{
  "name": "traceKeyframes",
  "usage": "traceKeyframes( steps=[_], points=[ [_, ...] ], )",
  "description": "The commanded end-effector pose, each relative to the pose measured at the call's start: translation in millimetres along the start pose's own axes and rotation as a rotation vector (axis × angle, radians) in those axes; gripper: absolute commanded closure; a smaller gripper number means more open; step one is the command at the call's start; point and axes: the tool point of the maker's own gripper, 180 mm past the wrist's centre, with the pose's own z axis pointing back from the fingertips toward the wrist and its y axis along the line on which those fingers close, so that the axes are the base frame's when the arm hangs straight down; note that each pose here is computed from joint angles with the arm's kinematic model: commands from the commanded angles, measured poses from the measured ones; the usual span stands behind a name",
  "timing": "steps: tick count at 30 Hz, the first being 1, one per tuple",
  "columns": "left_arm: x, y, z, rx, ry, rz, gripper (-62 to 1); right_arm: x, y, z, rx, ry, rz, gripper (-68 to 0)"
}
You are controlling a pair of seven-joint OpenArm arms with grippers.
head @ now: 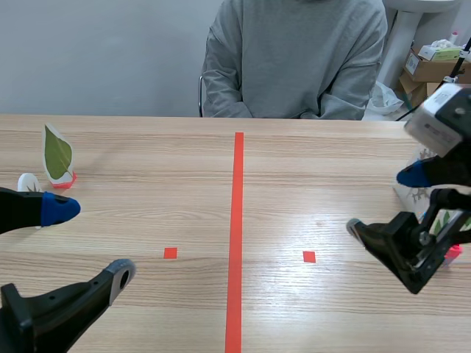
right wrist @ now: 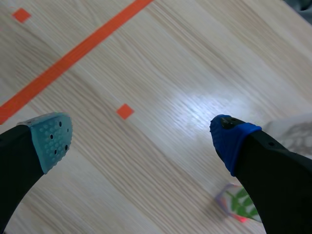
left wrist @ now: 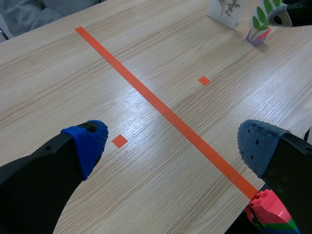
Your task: Do the leaf sorting experiment
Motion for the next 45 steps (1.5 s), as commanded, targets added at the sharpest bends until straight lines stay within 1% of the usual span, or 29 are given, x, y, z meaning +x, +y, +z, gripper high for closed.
traceKeyframes(
  steps=[1, 5, 10, 18, 22, 26, 37, 42, 45],
  points=[
    [6.7, -2.5, -0.8, -0.003, -0.031, 0.012, -56.6, 8.6, 1.9, 0.6, 0.002, -0.013, 0.021, -57.8],
    [6.7, -2.5, -0.8, -0.003, -0.031, 0.012, -56.6, 10.3, 16.1, -3.2, 0.032, -0.006, 0.029, -57.8],
    [6.7, -2.5, -0.8, -0.003, -0.031, 0.012, -56.6, 7.3, 30.1, -6.6, 0.072, 0.004, 0.041, -57.8],
    [6.8, -2.5, -0.8, -0.003, -0.031, 0.012, -56.6, 6.5, 26.2, -7.3, 0.047, 0.008, 0.082, -57.8],
    [6.8, -2.6, -0.9, -0.004, -0.031, 0.012, -56.6, 6.3, 25.5, -7.5, 0.043, 0.009, 0.087, -57.8],
    [6.6, -2.7, -0.9, -0.004, -0.031, 0.012, -56.6, 6.1, 25.7, -7.5, 0.043, 0.009, 0.086, -57.8],
    [6.5, -2.8, -0.8, -0.004, -0.030, 0.012, -56.6, 11.5, 30.7, -10.6, 0.039, -0.023, 0.039, -57.8],
    [6.6, -2.7, -0.8, -0.004, -0.031, 0.012, -56.6, 11.0, 30.1, -11.8, 0.026, -0.021, 0.046, -57.8],
    [6.7, -2.7, -0.9, -0.004, -0.031, 0.012, -56.6, 9.6, 28.7, -12.0, 0.017, -0.013, 0.060, -57.8]
  ],
)
